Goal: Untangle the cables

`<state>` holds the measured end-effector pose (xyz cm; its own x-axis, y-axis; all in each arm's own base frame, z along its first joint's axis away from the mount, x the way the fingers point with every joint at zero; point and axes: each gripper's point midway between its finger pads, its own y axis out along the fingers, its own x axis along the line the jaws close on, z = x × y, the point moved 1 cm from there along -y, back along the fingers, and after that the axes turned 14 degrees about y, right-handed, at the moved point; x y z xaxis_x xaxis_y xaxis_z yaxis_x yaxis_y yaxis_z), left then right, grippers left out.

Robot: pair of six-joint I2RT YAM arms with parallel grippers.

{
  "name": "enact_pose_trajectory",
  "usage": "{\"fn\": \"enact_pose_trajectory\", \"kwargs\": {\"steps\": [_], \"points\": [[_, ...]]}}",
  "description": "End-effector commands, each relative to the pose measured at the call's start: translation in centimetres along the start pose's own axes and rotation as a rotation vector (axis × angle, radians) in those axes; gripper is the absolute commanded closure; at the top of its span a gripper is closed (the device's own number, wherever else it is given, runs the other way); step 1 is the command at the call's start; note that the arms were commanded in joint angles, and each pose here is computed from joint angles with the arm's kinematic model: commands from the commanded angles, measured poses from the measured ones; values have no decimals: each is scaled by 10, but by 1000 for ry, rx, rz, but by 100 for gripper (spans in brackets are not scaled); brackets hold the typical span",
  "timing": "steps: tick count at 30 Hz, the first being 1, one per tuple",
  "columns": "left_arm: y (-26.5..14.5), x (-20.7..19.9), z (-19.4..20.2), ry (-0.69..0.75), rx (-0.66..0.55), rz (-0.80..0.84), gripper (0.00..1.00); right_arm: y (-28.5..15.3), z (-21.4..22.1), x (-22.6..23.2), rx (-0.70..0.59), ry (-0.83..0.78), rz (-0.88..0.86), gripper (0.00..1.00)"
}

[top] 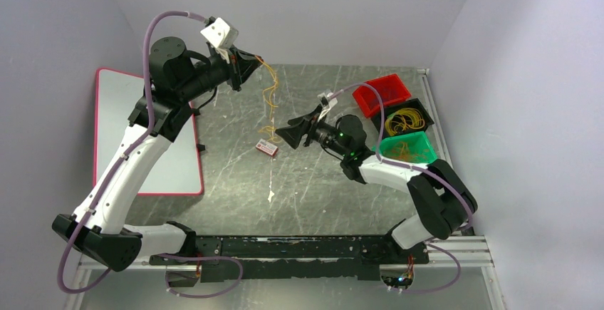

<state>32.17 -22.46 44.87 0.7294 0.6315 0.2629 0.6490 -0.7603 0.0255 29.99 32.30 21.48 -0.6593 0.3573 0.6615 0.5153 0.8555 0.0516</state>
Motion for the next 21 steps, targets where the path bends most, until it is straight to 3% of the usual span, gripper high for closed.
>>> {"fn": "enact_pose_trajectory", "kwargs": {"steps": [1,21], "points": [[-5,0,-8,-3,-26,-1,93,-1,-16,7,-87,-22,-25,26],[-8,-3,-11,-9,-38,4,93,8,9,-18,-1,25,48,37]]}}
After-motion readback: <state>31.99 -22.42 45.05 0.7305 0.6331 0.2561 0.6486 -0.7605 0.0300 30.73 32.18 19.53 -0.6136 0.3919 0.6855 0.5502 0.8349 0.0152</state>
